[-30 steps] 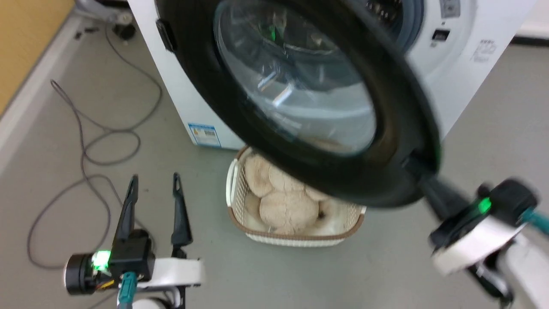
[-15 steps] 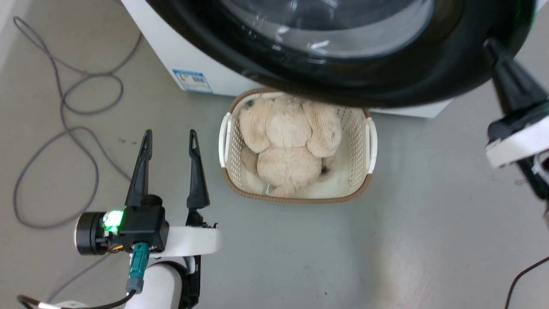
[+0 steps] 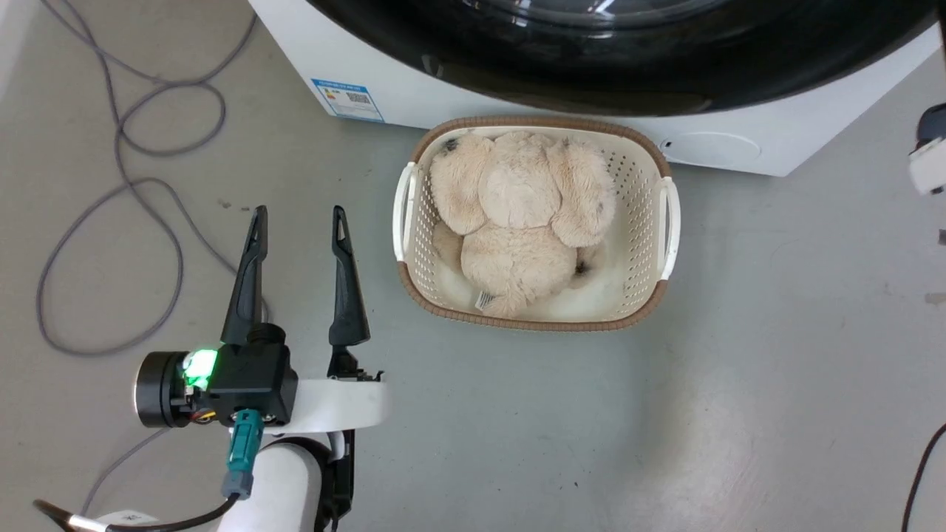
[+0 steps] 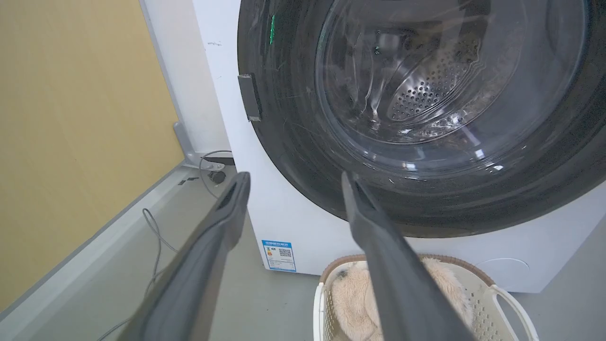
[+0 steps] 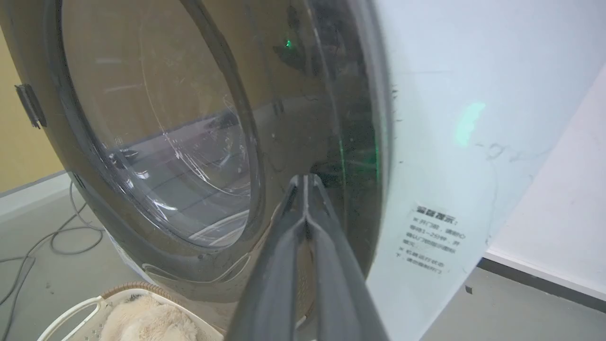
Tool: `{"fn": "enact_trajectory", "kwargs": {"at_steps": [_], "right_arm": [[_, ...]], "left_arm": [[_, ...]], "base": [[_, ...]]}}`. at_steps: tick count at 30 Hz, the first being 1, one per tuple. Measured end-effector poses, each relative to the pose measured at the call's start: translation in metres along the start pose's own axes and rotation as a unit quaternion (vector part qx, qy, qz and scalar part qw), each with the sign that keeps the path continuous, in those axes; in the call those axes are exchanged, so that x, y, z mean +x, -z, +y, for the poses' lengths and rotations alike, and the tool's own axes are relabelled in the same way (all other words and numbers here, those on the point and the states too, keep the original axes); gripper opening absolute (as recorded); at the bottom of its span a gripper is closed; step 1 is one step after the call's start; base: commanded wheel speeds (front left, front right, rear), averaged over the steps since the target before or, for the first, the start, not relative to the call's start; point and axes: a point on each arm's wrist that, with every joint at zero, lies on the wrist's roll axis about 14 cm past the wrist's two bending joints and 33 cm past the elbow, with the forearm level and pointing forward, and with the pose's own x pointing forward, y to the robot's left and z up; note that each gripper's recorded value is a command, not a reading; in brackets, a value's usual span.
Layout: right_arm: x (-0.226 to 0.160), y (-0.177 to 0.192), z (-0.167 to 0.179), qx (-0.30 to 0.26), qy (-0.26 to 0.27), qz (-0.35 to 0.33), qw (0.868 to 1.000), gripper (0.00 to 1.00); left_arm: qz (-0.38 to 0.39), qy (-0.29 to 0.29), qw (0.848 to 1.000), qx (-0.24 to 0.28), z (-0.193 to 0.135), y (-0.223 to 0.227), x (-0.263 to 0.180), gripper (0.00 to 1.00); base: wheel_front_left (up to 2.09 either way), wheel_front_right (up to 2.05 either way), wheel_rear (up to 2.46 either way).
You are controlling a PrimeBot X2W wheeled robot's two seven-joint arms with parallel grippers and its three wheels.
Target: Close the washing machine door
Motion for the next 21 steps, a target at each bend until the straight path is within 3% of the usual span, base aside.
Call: {"fn": "enact_trajectory", "kwargs": {"at_steps": [7, 14, 17, 21], "right_arm": [[0.004, 0.006, -0.008, 0.000, 0.019, 0.006, 1.000, 0.00], [-0.007, -0.014, -0.010, -0.001, 0.036, -0.016, 0.999, 0.00], [-0.018, -0.049, -0.014, 0.007, 0.055, -0.067, 0.996, 0.00], [-0.044, -0.122, -0.019, -0.037, 0.083, -0.165, 0.982, 0.00]], "left_arm": [[0.002, -0.007, 1.000, 0.001, 0.004, 0.001, 0.000, 1.00], [-0.009, -0.015, 1.000, -0.002, 0.009, -0.010, -0.002, 1.00], [-0.016, -0.020, 1.000, -0.003, 0.013, -0.017, -0.006, 1.00], [-0.024, -0.023, 0.999, -0.004, 0.017, -0.027, -0.013, 1.00]], "base": [[0.00, 0.00, 0.00], [0.00, 0.00, 0.00], [0.00, 0.00, 0.00], [0.00, 0.00, 0.00]]}}
